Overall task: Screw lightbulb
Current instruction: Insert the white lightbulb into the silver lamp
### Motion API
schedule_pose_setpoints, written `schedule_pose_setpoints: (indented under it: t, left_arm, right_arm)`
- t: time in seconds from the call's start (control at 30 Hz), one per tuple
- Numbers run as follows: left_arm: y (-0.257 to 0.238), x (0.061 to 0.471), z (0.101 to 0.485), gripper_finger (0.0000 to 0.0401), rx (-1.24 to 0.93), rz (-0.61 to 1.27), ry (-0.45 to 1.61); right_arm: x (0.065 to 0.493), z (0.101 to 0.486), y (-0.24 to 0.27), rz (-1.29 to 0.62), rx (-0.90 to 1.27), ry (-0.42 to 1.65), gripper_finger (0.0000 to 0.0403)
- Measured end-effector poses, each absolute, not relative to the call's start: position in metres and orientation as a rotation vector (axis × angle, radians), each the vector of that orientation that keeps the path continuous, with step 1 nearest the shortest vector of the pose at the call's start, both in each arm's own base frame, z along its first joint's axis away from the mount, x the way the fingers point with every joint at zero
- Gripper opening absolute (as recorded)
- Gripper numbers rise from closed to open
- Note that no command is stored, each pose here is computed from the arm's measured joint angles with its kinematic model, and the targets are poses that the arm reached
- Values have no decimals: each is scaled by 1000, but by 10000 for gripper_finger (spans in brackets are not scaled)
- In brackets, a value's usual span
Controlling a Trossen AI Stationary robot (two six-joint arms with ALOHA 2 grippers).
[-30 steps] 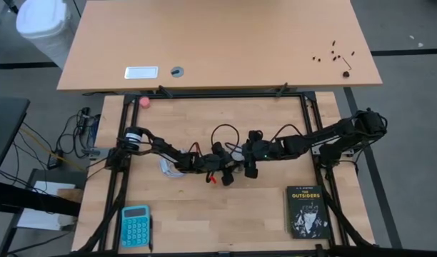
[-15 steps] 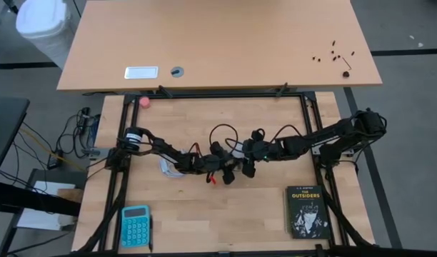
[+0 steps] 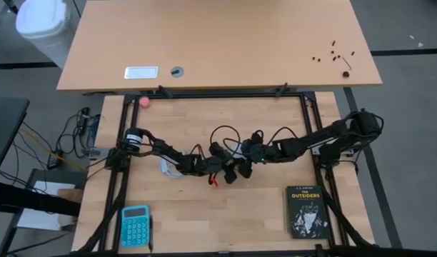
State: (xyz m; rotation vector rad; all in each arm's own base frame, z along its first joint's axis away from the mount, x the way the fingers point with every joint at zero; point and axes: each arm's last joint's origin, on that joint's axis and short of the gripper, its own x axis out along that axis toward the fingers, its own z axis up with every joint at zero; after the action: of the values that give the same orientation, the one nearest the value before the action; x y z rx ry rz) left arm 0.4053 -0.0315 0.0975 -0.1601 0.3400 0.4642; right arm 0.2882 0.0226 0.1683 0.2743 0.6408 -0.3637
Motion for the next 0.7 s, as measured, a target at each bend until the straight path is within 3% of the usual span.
schedule_pose_setpoints:
  t: [0.7]
  left_arm:
    - [-31, 406, 98, 188, -179, 473, 332]
  right_arm:
    - [280, 179, 24, -280, 170, 678, 310]
